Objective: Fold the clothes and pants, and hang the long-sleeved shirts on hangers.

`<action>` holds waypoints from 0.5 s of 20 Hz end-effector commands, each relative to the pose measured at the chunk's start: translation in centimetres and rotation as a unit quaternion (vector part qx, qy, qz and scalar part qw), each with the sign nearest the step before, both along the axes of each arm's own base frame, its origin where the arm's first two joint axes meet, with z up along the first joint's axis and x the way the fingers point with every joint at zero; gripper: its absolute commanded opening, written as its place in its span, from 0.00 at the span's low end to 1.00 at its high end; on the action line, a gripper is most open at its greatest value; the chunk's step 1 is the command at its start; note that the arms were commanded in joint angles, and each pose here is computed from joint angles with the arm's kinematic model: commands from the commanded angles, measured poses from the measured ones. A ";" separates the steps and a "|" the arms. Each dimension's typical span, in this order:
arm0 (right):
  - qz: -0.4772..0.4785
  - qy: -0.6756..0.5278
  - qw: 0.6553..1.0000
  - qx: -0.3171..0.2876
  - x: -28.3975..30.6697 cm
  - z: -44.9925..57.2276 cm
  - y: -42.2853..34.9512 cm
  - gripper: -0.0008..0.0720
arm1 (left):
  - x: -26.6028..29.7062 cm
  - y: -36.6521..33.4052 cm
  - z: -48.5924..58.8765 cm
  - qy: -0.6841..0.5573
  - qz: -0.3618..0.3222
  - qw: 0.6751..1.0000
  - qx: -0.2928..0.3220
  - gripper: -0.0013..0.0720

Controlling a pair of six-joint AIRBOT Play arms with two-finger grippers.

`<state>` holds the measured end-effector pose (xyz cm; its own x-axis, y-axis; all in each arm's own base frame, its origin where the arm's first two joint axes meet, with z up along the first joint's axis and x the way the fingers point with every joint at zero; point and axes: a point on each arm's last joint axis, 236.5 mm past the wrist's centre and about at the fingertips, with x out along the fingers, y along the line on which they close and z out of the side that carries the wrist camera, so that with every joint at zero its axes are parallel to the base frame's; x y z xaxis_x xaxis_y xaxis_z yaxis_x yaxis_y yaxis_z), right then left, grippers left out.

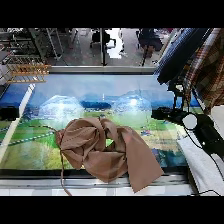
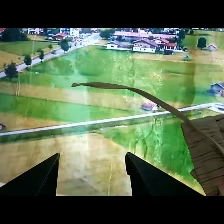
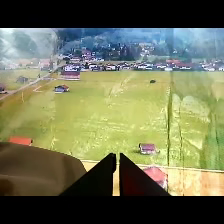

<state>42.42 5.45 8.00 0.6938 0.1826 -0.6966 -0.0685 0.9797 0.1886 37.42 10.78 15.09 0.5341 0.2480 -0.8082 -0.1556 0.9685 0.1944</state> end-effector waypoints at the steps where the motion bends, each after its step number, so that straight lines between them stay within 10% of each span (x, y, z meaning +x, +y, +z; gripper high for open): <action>1: 0.000 0.000 1.000 0.000 0.0 0.0 0.0 0.11 | 0.0 0.0 0.1 -0.001 0.000 1.000 0.000 0.59; 10: 0.033 -0.016 0.998 -0.050 0.3 0.1 -0.5 0.11 | 0.0 0.0 0.1 -0.001 0.000 1.000 0.000 0.59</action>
